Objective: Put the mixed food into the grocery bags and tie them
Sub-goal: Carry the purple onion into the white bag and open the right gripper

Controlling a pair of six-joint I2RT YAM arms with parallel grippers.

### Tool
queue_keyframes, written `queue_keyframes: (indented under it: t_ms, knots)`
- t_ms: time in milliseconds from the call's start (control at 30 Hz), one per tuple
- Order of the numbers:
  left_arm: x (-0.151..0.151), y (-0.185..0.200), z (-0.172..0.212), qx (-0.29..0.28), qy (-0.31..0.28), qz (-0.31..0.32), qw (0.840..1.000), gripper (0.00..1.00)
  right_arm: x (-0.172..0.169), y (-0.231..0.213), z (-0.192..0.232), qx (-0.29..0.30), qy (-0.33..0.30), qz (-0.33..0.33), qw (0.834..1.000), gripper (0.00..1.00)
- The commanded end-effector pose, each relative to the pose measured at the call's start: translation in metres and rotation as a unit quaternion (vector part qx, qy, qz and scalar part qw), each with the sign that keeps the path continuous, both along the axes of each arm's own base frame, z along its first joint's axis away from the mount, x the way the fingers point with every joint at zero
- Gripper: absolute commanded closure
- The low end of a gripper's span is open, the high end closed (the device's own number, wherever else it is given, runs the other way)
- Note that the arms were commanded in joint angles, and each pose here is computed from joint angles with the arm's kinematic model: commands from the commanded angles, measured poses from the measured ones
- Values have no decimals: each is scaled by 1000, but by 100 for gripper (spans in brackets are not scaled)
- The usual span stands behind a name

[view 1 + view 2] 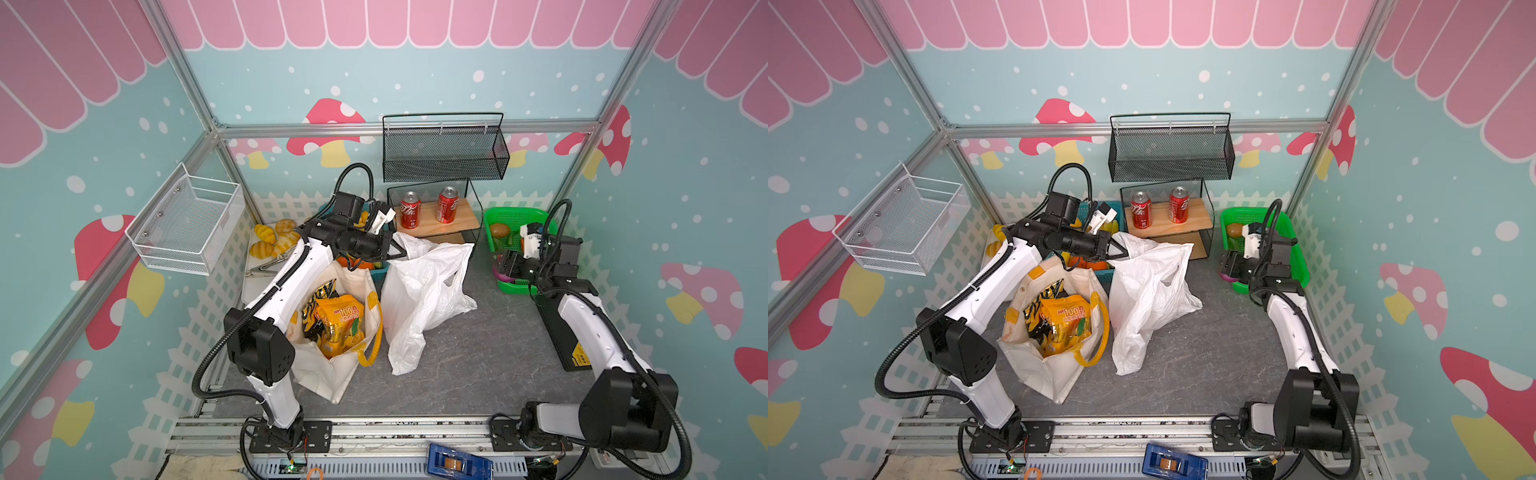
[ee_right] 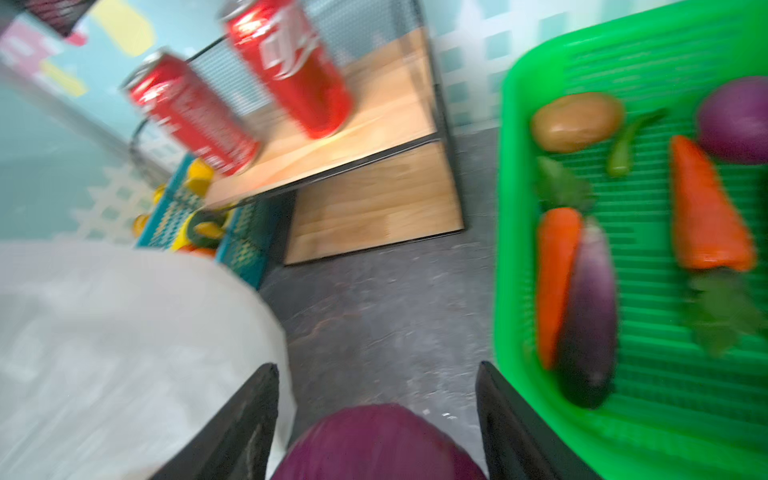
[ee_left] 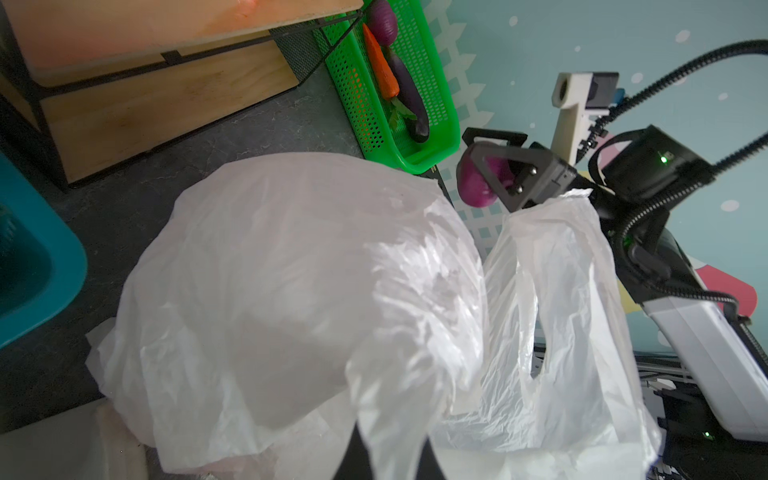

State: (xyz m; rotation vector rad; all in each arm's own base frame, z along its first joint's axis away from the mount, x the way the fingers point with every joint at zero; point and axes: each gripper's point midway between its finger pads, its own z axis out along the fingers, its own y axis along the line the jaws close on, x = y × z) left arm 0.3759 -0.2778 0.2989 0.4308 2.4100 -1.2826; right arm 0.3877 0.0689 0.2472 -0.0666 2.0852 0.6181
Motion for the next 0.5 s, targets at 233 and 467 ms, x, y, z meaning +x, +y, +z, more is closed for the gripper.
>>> queue_keyframes:
  t_ms: [233,467]
  knots:
    - [-5,-5,4,-13,-6,-18,1000,100,-54,99,-7,17,-28,204,978,70]
    - [-19,-19,10,-28,-11,-53,998,100,-93,145,7,52,-84,334,937,71]
